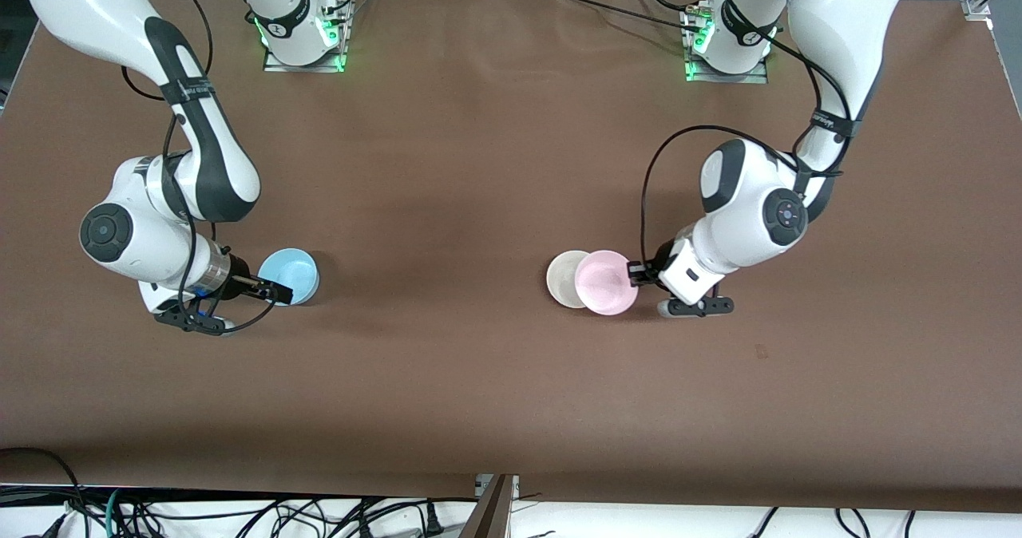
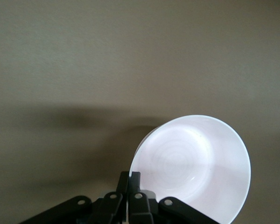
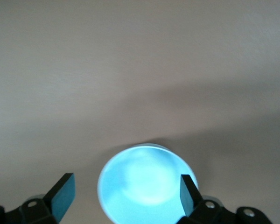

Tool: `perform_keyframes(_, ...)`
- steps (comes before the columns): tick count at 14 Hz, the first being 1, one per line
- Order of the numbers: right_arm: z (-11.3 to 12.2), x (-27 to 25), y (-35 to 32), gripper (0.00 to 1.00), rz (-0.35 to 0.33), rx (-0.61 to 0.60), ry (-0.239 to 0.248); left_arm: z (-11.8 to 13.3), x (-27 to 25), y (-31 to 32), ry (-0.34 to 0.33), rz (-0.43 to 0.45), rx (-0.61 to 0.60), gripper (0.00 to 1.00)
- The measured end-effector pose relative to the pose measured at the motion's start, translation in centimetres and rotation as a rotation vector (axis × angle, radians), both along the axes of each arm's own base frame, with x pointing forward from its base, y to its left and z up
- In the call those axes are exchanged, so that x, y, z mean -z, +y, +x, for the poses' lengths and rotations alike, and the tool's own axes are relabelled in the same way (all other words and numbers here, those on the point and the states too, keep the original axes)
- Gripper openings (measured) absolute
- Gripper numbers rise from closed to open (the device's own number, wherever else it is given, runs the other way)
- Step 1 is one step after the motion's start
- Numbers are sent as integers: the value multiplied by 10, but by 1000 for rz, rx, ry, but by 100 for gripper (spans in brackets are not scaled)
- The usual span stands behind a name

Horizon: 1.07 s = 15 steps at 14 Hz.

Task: Stack pink and blue bowls on white bowl
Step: 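Lower the pink bowl onto the white bowl while the right gripper grasps the blue bowl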

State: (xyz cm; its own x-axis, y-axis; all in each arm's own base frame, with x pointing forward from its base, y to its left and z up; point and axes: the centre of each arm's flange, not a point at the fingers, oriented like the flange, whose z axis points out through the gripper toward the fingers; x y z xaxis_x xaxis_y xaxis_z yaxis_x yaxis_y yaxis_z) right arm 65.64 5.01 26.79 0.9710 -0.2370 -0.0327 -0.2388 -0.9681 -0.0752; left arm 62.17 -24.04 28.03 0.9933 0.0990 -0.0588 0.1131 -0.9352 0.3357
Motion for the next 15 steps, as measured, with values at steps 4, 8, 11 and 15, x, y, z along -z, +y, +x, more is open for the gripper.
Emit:
perform_keyframes(4,-8,33,-15,99,-7,16,-33,-8,10,-22,-6,-12,31,3)
perform_keyframes(8,-26,70,-24,99,-17,-22,-60,-14,26,-36,-22,28,95,3)
perform_keyframes(11,-31,76,-32,99,-25,-58,-53,-16,33,-35,-22,48,116,3)
perform_keyframes(15,-31,75,-34,94,-28,-84,-55,-16,36,-36,-34,59,127,3)
